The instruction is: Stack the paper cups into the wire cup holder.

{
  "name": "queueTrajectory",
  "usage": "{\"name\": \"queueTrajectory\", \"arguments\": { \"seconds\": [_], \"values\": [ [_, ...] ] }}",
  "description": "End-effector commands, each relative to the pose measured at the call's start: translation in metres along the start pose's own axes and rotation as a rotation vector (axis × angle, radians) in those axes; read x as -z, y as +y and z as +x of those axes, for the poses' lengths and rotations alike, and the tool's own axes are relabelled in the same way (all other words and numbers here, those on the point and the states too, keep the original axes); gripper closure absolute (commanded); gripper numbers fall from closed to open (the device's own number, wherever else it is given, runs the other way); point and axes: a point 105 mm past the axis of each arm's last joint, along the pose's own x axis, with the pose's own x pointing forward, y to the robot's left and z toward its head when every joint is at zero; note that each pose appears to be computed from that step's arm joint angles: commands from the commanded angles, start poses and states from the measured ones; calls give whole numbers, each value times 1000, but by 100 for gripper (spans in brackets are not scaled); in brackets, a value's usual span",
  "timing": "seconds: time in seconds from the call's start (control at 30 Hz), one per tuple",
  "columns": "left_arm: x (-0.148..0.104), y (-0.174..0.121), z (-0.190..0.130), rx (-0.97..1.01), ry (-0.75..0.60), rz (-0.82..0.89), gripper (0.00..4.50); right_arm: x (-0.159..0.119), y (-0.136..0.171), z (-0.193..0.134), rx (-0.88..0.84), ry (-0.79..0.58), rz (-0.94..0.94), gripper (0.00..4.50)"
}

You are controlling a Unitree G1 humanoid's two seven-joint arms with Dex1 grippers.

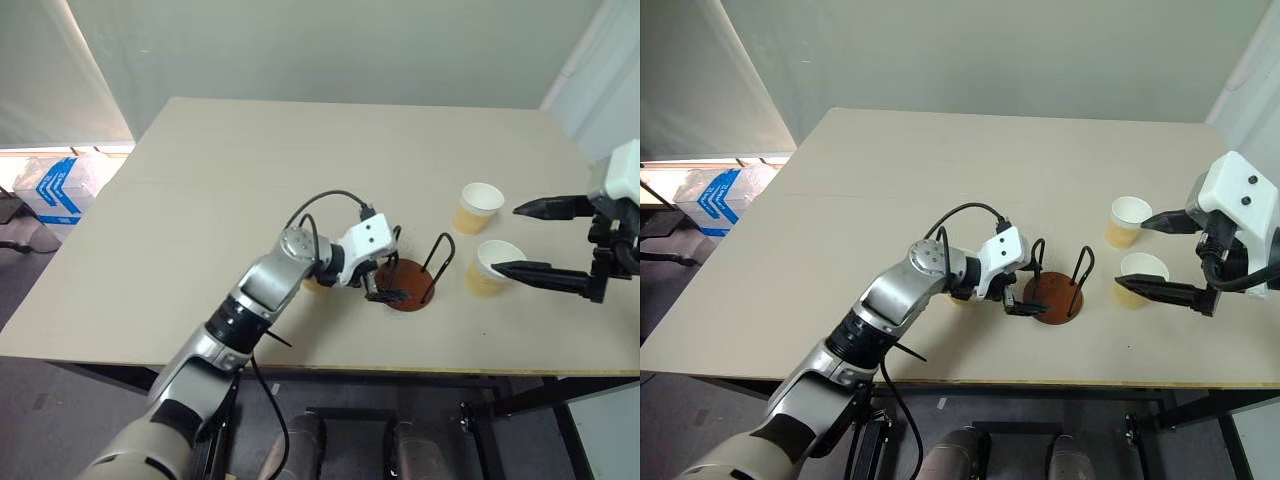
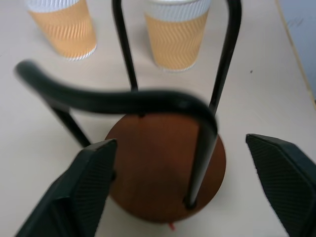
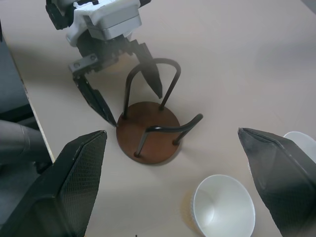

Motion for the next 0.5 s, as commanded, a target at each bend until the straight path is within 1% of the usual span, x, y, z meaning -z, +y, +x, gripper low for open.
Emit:
{"name": "queueTrajectory", "arguments": {
  "seconds": [0.03, 0.13, 0.27, 0.43, 0.5],
  "values": [
    [-15, 6, -13, -30, -26, 72, 3, -8, -6, -4, 30, -17, -43, 0],
    [-15, 14, -21, -61, -10, 75, 3, -8, -7, -3, 24, -17, -50, 0],
    [-20, 23, -31, -104, -29, 75, 3, -8, -10, -1, 22, -15, -60, 0],
    [-32, 30, -44, -138, -49, 116, 3, -11, -20, 0, 37, -25, -91, 0],
    [-40, 32, -53, -131, -72, 116, 3, -13, -27, 3, 55, -33, -110, 0]
  ]
}}
